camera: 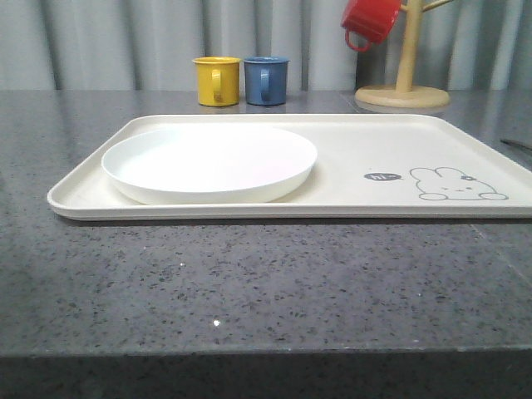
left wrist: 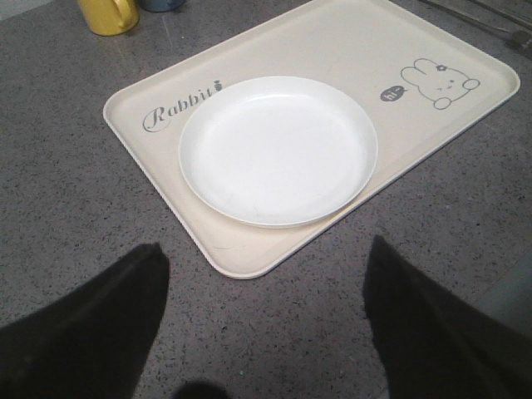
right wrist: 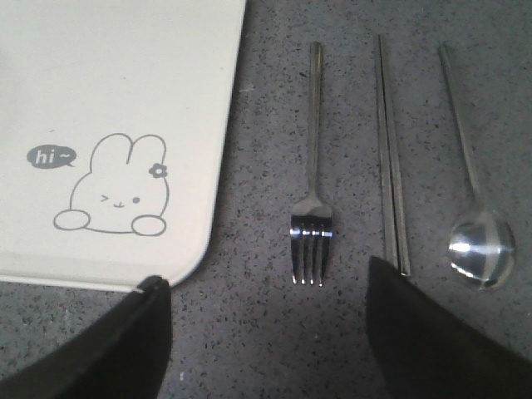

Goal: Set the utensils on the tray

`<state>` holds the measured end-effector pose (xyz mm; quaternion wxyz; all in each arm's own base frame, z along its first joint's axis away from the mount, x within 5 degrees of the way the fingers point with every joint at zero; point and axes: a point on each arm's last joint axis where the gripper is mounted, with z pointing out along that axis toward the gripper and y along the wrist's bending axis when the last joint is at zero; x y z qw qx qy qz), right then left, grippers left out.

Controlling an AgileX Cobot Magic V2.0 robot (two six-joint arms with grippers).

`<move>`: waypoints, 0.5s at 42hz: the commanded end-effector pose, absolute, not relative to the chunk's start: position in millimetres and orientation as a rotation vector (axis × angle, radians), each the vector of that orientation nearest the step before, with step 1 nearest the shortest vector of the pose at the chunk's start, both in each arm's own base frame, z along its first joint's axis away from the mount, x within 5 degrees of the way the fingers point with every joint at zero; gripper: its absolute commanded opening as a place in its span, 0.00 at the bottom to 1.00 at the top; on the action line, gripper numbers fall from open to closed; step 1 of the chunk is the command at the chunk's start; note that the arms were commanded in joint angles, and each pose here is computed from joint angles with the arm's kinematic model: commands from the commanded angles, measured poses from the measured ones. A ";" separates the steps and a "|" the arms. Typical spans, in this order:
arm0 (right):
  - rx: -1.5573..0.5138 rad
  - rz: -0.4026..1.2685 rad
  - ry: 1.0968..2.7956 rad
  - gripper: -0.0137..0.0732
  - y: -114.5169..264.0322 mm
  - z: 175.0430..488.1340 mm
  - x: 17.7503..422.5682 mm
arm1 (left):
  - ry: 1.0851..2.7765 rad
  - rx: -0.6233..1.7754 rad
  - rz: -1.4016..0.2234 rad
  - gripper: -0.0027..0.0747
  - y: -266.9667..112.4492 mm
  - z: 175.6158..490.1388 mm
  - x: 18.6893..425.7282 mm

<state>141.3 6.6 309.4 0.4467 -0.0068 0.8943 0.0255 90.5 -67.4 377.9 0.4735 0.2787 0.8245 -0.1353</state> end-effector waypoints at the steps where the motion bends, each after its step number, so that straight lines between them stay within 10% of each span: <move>1: -0.031 0.024 2.138 0.76 4.1 327.1 145.4 | 1.928 0.656 -0.358 0.67 -68.3 389.9 91.0; 21: 0.032 -0.032 2.518 0.75 -11.5 338.5 221.6 | 1.927 0.659 -0.346 0.67 -68.5 389.7 92.2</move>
